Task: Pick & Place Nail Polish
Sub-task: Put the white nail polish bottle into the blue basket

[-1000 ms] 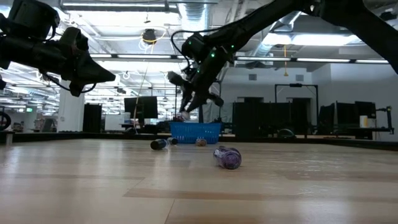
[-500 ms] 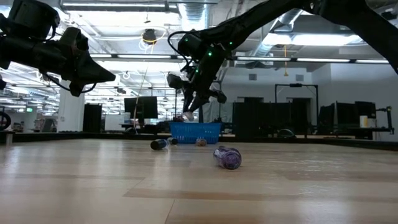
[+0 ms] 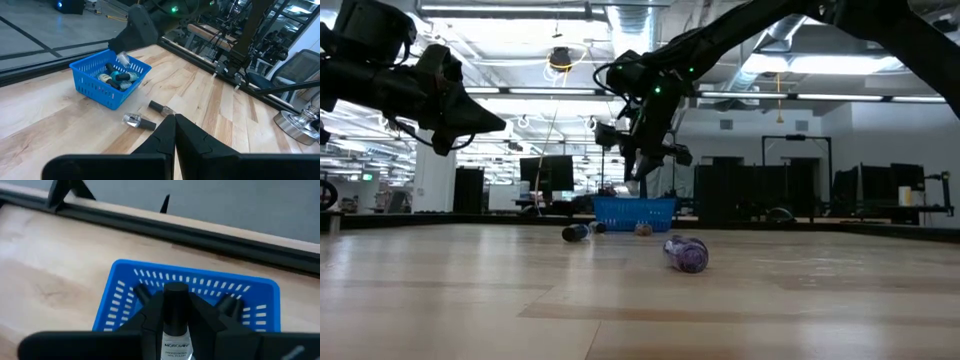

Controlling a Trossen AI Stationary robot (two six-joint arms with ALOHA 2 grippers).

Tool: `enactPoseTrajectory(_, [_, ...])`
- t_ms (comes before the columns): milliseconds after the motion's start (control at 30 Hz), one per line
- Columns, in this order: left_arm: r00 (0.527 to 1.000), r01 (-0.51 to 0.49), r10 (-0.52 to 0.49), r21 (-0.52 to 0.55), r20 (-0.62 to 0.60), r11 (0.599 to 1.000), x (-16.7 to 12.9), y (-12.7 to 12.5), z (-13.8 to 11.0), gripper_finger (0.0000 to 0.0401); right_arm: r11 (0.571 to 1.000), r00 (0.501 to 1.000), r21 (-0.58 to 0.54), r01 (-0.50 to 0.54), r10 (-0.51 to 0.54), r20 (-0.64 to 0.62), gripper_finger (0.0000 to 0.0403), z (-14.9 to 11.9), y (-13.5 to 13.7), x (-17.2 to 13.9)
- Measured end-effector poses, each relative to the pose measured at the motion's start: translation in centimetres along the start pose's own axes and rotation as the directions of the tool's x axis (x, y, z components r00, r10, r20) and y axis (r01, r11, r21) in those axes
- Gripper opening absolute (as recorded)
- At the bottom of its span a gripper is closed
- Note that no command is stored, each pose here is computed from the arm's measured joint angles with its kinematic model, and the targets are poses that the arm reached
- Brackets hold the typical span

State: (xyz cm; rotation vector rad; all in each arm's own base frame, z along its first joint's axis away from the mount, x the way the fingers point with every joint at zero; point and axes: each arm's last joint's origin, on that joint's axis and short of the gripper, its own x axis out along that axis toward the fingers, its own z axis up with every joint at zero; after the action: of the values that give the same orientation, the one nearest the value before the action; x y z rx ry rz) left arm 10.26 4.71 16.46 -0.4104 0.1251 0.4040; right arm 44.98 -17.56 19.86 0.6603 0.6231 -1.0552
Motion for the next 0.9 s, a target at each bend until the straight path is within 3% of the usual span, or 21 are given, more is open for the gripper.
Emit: enactPoseTrajectory(900, [1.000,0.000,0.000,0.000,0.000,1.000,0.0,0.0,0.0,0.0001,0.998,0.998,0.024,0.056,-0.056,-0.001,0.0061,-1.1,0.2,-0.4])
